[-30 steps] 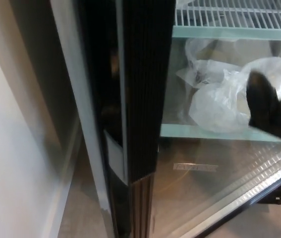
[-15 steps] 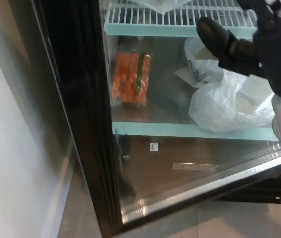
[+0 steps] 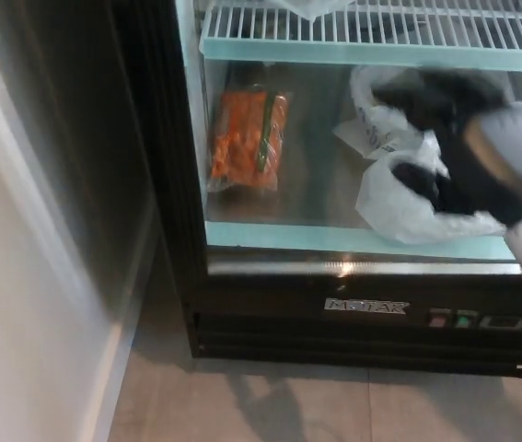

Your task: The robot stands in front of a refrigerator with an opened door and closes the door by swing its right hand at the door

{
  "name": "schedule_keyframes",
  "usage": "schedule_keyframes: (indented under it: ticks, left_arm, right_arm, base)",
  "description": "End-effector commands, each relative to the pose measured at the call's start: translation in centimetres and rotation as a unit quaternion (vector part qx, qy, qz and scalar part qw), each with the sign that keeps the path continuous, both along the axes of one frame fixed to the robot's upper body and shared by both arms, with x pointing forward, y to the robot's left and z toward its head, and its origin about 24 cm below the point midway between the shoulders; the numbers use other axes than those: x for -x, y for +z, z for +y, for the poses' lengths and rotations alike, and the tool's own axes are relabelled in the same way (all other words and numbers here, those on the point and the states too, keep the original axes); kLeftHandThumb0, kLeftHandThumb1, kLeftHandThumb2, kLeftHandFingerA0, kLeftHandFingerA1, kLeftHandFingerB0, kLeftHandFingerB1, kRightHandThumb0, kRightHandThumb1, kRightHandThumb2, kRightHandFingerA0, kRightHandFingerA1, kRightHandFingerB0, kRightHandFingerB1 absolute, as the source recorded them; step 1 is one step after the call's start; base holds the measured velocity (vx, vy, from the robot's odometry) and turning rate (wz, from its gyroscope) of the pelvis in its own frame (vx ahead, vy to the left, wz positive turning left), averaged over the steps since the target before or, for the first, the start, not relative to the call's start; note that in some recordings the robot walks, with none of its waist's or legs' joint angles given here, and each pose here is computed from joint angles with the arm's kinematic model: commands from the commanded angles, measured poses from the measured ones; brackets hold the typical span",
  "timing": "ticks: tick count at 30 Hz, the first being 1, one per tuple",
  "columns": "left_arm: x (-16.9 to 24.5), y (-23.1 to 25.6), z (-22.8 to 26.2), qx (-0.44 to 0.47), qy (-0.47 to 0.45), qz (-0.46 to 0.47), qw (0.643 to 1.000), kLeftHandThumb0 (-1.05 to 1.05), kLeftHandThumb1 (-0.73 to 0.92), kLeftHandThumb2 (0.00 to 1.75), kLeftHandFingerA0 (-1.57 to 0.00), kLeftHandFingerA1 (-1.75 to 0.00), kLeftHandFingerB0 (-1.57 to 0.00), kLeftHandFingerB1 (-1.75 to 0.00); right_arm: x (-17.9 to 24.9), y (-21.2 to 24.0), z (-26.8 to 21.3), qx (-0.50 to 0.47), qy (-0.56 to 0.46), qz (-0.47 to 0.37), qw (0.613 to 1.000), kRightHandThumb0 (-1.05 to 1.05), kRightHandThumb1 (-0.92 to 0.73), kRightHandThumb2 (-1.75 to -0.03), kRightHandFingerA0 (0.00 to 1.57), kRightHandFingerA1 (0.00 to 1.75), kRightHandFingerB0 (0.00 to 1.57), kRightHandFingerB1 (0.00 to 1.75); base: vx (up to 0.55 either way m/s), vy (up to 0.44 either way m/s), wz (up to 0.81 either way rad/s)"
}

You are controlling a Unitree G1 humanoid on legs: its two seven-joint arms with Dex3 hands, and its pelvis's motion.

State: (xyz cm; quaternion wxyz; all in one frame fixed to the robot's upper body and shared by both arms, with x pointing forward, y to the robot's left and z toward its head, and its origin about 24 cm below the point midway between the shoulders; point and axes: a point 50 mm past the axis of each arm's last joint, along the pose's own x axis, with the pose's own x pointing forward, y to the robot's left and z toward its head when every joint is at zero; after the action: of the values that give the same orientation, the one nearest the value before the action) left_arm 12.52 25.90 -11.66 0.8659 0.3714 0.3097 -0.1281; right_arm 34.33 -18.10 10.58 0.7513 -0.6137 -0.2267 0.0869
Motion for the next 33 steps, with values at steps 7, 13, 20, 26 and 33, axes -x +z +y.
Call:
schedule_keyframes:
  ticks: [7,13,20,26,33]
  left_arm:
    - [0.2,0.1,0.5,-0.017,-0.013,-0.001,1.0,-0.61,0.79,0.65,-0.39,-0.35,-0.4,-0.34]
    - [0.3,0.1,0.6,-0.011,-0.008,0.0,1.0,-0.66,0.67,0.98,-0.32,-0.49,-0.34,-0.49]
    - [0.8,0.3,1.1,-0.019,-0.002,-0.002,1.0,-0.6,0.8,0.65,-0.39,-0.35,-0.4,-0.34]
    - [0.7,0.4,1.5,-0.019,0.006,0.0,1.0,-0.64,0.65,0.97,-0.3,-0.48,-0.38,-0.51]
    - [0.7,0.4,1.6,-0.02,0.009,-0.004,1.0,-0.57,0.78,0.64,-0.41,-0.37,-0.43,-0.35]
  right_arm:
    - [9.4,-9.1,-2.3,0.01,0.012,0.139,0.99,-0.6,-0.81,-0.65,0.3,0.31,0.32,0.32]
    - [15.4,-14.1,-3.4,-0.058,-0.038,0.224,0.972,-0.59,-0.83,-0.65,0.3,0.31,0.3,0.31]
    - [20.3,-17.3,-3.8,-0.156,-0.111,0.298,0.935,-0.62,-0.64,-0.94,0.32,0.49,0.24,0.44]
    - [24.2,-20.4,-5.4,-0.19,-0.201,0.373,0.886,-0.54,-0.74,-0.63,0.33,0.34,0.33,0.32]
    - [23.7,-21.6,-5.8,-0.183,-0.219,0.404,0.869,-0.59,-0.6,-0.91,0.28,0.47,0.3,0.47]
  base:
    - [0.0,0.0,0.0]
    - [0.0,-0.001,0.01]
    - [0.0,0.0,0.0]
    - [0.0,0.0,0.0]
    - [0.0,0.0,0.0]
